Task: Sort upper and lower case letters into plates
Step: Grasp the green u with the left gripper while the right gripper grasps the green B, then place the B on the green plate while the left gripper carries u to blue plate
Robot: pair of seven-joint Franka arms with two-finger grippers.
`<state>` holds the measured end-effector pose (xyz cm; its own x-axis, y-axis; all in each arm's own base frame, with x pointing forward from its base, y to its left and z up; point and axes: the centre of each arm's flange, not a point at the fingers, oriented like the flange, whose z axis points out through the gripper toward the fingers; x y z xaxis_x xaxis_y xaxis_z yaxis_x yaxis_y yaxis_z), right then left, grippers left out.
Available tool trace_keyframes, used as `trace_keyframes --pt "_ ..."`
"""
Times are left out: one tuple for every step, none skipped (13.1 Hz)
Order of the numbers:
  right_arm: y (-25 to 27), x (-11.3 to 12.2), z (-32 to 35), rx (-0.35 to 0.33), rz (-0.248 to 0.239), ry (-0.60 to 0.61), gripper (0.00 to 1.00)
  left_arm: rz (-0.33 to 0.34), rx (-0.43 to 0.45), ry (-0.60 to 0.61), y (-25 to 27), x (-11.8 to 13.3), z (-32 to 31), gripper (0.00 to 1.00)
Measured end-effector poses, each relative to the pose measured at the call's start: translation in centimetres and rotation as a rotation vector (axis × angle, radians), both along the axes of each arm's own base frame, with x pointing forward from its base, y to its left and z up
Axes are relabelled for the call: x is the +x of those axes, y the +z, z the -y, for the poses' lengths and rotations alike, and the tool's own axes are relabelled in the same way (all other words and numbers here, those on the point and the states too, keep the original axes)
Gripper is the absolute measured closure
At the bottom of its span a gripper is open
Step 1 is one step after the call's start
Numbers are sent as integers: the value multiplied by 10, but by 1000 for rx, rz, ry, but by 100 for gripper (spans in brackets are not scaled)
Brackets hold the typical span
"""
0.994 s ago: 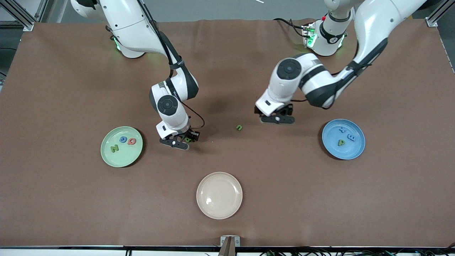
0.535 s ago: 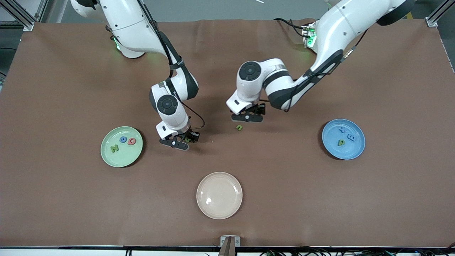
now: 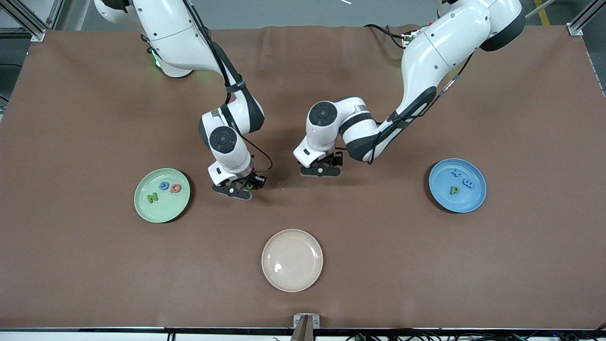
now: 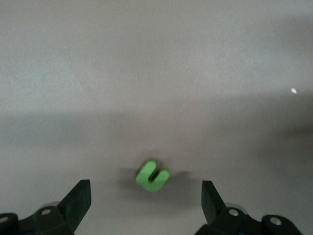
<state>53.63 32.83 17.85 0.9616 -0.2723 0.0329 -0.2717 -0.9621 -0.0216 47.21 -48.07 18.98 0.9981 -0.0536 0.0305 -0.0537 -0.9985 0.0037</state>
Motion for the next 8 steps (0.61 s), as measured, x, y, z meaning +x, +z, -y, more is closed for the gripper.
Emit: trace_keyframes --pt "0 0 0 0 0 0 58 1 3 0 -4 1 3 2" --pt "1 0 1 -3 -6 -2 64 1 5 -2 -8 1 5 5" --pt "1 0 1 -3 -6 -1 64 -1 7 -2 -11 1 7 6" --pt "1 0 1 -3 -6 -1 64 -2 8 0 -14 1 6 13" --pt "1 0 1 -3 -6 -1 64 -3 8 1 -14 2 6 22" --pt "2 1 1 -5 -10 -2 64 -2 8 3 -14 3 5 22" --pt "5 4 2 -12 -26 -3 64 -1 8 3 -14 4 6 27" --pt "11 10 3 -21 -45 5 64 -1 7 3 -14 4 6 36"
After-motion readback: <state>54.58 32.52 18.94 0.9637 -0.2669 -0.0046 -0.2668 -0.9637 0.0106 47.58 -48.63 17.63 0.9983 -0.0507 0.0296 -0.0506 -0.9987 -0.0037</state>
